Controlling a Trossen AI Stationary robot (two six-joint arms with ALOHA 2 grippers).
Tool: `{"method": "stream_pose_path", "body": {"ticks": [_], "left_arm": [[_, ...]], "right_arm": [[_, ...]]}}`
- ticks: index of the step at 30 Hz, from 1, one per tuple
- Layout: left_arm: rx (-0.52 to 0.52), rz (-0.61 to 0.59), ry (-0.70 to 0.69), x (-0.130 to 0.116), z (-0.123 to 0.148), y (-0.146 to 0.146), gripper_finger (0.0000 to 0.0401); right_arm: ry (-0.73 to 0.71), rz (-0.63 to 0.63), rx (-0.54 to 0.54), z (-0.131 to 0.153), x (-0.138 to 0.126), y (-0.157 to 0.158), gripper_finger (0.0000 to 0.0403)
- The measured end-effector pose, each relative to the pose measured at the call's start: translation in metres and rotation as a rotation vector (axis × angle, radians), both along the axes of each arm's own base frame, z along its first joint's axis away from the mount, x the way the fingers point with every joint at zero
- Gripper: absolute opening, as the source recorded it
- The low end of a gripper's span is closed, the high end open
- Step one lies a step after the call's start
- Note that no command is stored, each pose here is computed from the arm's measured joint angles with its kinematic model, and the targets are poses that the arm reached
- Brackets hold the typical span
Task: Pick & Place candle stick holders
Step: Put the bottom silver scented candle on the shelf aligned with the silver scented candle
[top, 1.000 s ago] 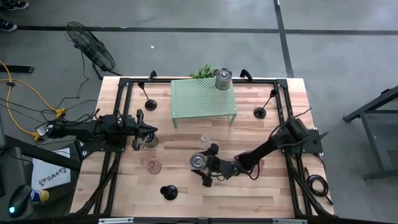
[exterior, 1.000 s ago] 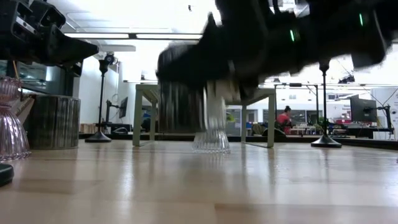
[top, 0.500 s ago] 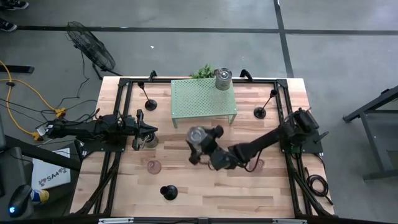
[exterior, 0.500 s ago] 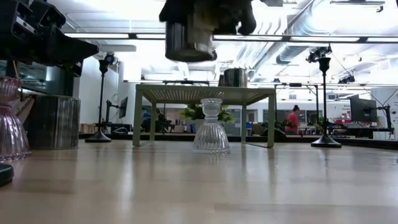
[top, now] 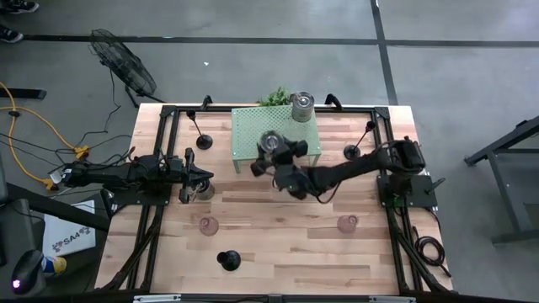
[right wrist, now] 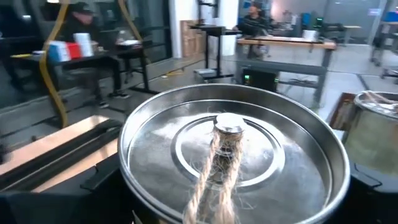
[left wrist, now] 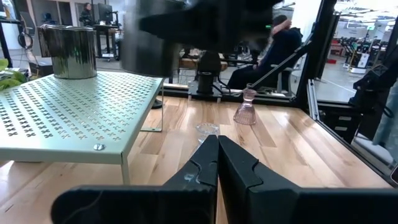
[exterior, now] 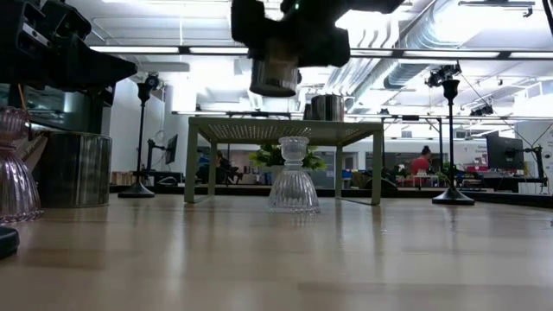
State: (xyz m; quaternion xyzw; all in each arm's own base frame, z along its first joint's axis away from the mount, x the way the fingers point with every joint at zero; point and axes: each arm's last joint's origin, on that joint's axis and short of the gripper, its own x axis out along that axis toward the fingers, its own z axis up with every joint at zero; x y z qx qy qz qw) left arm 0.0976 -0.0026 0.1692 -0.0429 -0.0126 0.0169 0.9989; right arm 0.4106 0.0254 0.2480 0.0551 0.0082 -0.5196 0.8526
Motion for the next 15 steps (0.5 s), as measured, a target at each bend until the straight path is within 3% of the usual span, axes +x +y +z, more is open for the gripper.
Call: {"method": "stream_pose_path", "body": {"ticks": [15], "left_arm": [[0.000,0.000,0.000,0.000,0.000,0.000,0.0000]], "right_arm": [[-0.043,-0.180,0.099,-0.021,-0.002,-0.090,0.0349]]}}
